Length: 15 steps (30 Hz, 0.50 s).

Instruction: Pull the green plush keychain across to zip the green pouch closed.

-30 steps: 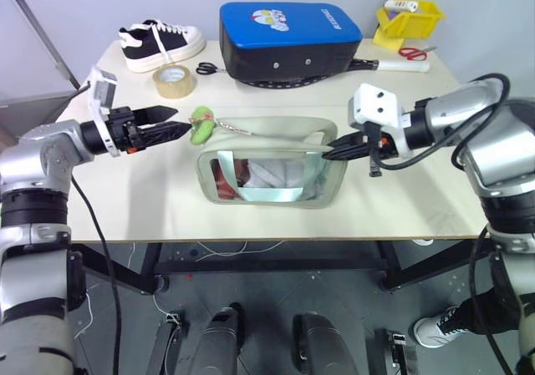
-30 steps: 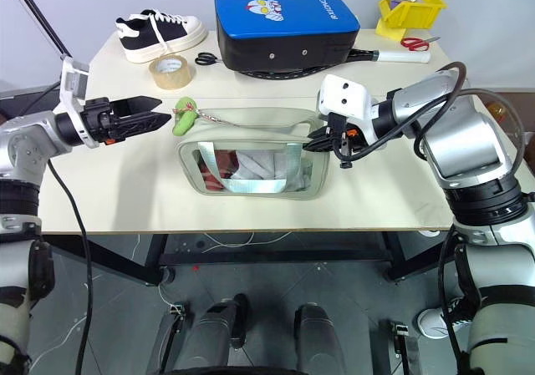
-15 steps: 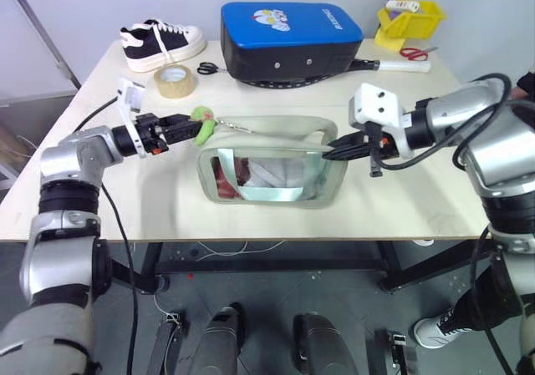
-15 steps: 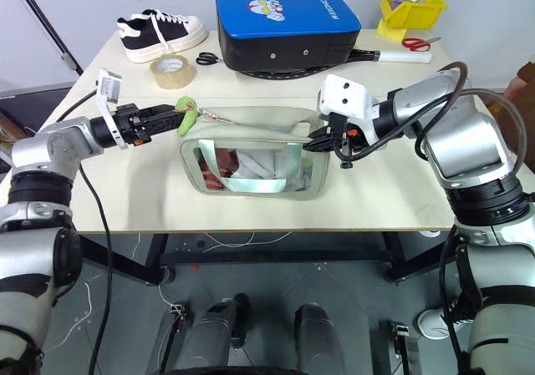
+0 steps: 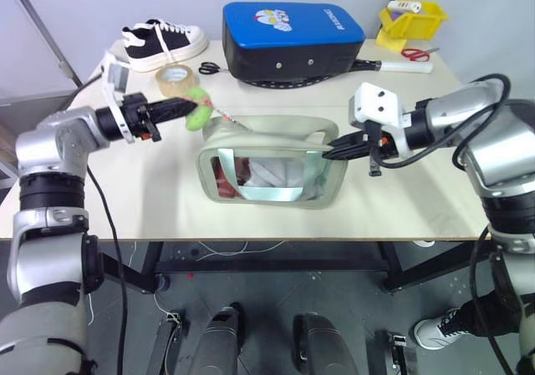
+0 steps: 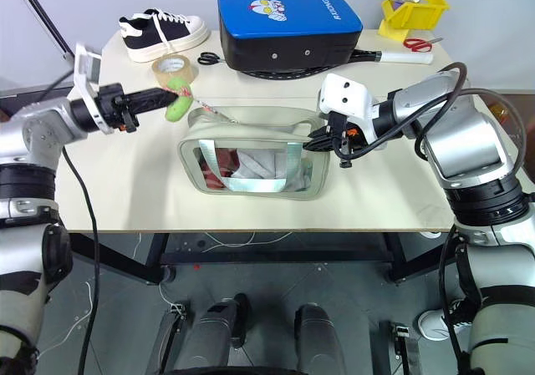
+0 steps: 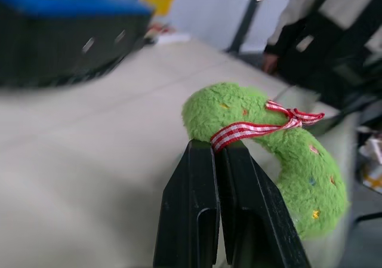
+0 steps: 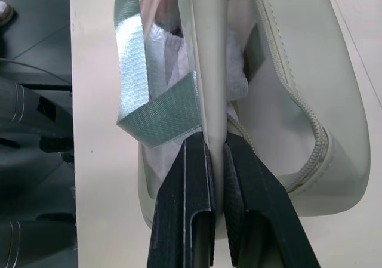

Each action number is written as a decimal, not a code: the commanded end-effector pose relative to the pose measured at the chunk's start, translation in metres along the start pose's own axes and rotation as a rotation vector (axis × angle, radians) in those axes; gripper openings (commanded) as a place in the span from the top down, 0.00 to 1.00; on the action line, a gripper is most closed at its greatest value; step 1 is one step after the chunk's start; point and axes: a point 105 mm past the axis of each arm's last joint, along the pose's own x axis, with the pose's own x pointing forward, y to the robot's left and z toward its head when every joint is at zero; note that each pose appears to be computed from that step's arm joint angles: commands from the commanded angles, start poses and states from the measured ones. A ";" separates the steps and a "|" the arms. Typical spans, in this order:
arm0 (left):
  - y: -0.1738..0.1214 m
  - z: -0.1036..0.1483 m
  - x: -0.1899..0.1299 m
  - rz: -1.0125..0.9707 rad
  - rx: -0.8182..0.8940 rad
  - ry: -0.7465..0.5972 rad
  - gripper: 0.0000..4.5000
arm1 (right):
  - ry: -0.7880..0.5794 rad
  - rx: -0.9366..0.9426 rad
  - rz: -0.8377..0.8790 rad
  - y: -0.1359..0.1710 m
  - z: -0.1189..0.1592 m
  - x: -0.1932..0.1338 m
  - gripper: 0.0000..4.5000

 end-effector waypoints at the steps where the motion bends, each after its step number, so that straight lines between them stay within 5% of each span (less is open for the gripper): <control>1: -0.029 0.026 0.026 -0.109 0.086 -0.045 1.00 | -0.030 -0.041 -0.011 0.000 0.013 -0.002 1.00; 5: -0.040 -0.001 0.053 -0.156 0.079 0.059 0.93 | -0.030 -0.040 -0.017 -0.002 0.014 -0.002 1.00; 7: -0.035 -0.009 0.055 -0.129 0.070 0.086 0.77 | -0.030 -0.040 -0.018 -0.002 0.014 -0.002 1.00; 13: -0.026 -0.012 0.044 -0.087 0.125 0.123 0.07 | -0.028 -0.036 -0.030 -0.003 0.014 -0.004 1.00; 15: -0.018 -0.011 0.031 -0.038 0.144 0.140 0.02 | -0.029 -0.033 -0.030 -0.003 0.014 -0.004 1.00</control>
